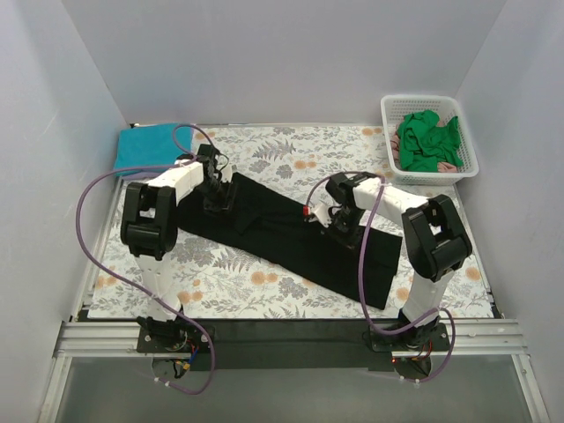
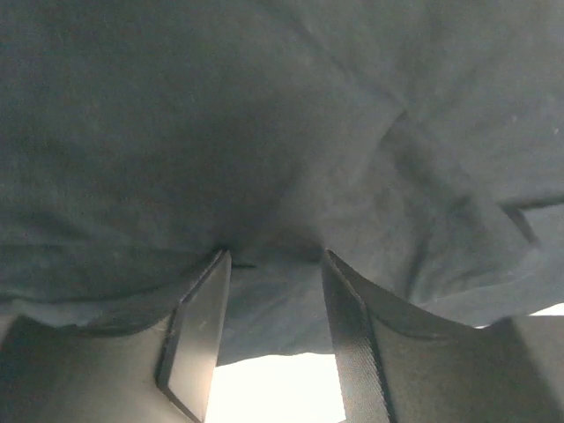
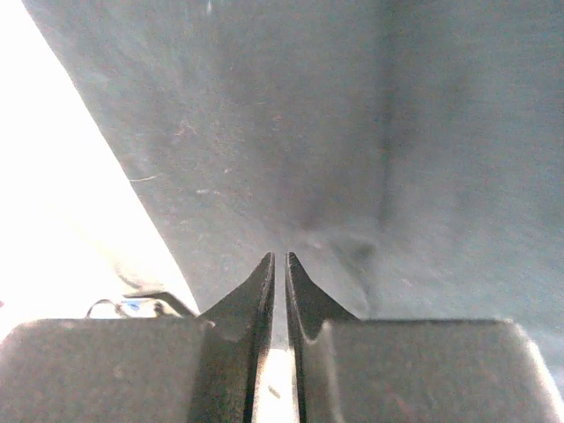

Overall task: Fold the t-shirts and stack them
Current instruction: Fold the tshirt

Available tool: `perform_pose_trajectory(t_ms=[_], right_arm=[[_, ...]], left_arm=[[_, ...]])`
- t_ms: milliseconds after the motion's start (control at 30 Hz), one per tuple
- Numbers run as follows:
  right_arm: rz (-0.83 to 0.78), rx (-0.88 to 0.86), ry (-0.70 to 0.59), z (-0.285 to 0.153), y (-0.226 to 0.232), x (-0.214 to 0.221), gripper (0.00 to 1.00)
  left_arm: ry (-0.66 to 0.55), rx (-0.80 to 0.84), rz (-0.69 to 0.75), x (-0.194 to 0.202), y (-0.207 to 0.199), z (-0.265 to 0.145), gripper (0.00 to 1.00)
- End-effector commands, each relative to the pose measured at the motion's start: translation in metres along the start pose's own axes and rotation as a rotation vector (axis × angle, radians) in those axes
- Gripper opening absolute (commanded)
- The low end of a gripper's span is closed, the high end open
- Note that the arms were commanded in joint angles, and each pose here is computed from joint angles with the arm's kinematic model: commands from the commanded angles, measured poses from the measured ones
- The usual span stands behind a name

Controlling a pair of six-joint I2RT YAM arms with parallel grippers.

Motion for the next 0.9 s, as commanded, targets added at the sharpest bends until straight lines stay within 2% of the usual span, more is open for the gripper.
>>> perform_pose_trajectory(t_ms=[0,100,167,233,267,300,400,433,467,500,533,633,767,867], right_arm=[[0.037,-0.067,-0.13,-0.039,0.002,-0.022,0.15],[0.047,-0.048,-0.158,-0.048,-0.006,-0.024,0.15],[0.042,-0.008,-0.146,-0.049,-0.013,-0.02,0.15],[0.041,0.032,-0.115,-0.045,-0.023,-0.013,0.15],[0.045,0.042,-0.1,-0.041,-0.026,-0.011,0.15],[0.041,0.052,-0.091,-0.039,-0.029,-0.009,0.15],[0.042,0.063,-0.056,-0.03,-0.032,-0.001,0.15],[0.038,0.058,-0.054,-0.027,-0.031,-0.001,0.15],[0.046,0.043,-0.03,-0.02,-0.03,0.005,0.14],[0.043,0.032,-0.018,-0.015,-0.027,0.006,0.14],[0.048,0.014,-0.014,-0.011,-0.024,0.006,0.14],[0.04,-0.037,0.014,0.003,-0.011,0.004,0.14],[-0.008,-0.101,0.06,0.019,0.018,0.001,0.14],[-0.04,-0.16,0.106,0.034,0.044,-0.002,0.13]], left_arm=[[-0.022,-0.05,0.008,-0.02,0.011,0.003,0.45],[-0.019,-0.059,0.026,-0.031,0.016,0.013,0.45],[0.002,-0.042,0.029,-0.036,0.018,0.028,0.45],[-0.036,-0.019,0.056,-0.06,0.017,0.033,0.45],[-0.009,0.001,0.058,-0.06,0.018,0.051,0.45],[-0.063,0.005,0.086,-0.086,0.016,0.046,0.45],[-0.062,0.043,0.135,-0.11,0.012,0.072,0.45],[-0.16,0.018,0.177,-0.149,0.01,0.055,0.46],[-0.162,0.008,0.186,-0.158,0.012,0.068,0.47],[-0.199,-0.044,0.196,-0.173,0.019,0.064,0.5],[-0.289,-0.082,0.22,-0.202,0.019,0.046,0.52],[-0.44,-0.166,0.242,-0.237,0.024,0.012,0.62],[-0.573,-0.162,0.245,-0.243,0.01,-0.051,0.68],[-0.604,-0.109,0.197,-0.233,0.004,-0.081,0.68]])
Point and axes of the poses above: each gripper's point midway between its finger pads, its own z axis out along the fingers, its own y axis along the line the jaws close on, x = y × z, the point moved 1 cm from there along -z, back along the fingers, and after that the axes turned 9 degrees about z, right-handed, at the moved point
